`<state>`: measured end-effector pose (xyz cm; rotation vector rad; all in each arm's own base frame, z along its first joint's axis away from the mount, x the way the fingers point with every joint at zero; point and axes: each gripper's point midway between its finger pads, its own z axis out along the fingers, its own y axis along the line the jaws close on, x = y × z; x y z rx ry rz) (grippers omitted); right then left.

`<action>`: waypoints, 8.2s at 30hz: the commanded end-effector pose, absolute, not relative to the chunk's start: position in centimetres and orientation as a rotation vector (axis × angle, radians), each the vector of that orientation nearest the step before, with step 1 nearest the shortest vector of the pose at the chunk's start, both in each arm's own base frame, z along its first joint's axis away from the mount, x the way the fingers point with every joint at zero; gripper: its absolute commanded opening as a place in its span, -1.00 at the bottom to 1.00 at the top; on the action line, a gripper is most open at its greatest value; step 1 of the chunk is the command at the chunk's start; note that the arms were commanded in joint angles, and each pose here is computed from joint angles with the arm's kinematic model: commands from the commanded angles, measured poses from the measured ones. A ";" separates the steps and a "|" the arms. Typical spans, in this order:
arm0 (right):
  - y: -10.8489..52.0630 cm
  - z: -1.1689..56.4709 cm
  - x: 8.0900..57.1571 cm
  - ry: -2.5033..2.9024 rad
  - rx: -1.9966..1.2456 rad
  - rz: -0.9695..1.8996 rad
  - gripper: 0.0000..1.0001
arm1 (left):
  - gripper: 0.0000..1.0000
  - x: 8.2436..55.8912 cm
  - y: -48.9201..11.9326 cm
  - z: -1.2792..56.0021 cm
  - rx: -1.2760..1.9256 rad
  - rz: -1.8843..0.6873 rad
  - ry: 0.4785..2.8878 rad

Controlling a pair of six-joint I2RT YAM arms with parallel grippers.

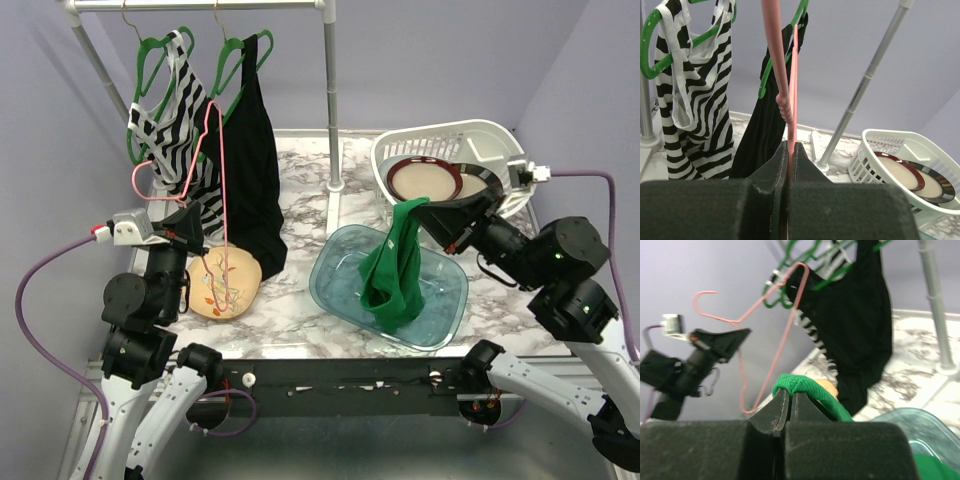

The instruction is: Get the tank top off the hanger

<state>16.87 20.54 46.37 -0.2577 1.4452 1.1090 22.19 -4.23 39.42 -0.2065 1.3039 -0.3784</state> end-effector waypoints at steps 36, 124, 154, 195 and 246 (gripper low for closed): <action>22.1 14.8 20.7 2.318 -0.102 0.738 0.49 | -1.00 22.7 -4.4 39.8 -0.216 -0.373 1.334; 25.2 32.8 20.0 1.714 -0.312 1.112 0.51 | 0.50 50.5 -17.6 48.0 0.187 -0.221 1.590; 24.9 32.1 18.8 1.718 -0.306 1.162 0.50 | 0.47 47.3 -6.8 47.6 0.077 -0.372 1.686; 26.1 31.5 19.7 1.740 -0.296 1.185 0.50 | -1.00 50.7 -6.5 48.4 0.082 -0.342 1.615; 30.2 41.8 22.2 1.606 -0.557 1.134 0.54 | -1.00 24.6 -4.9 39.5 -0.204 -0.447 1.688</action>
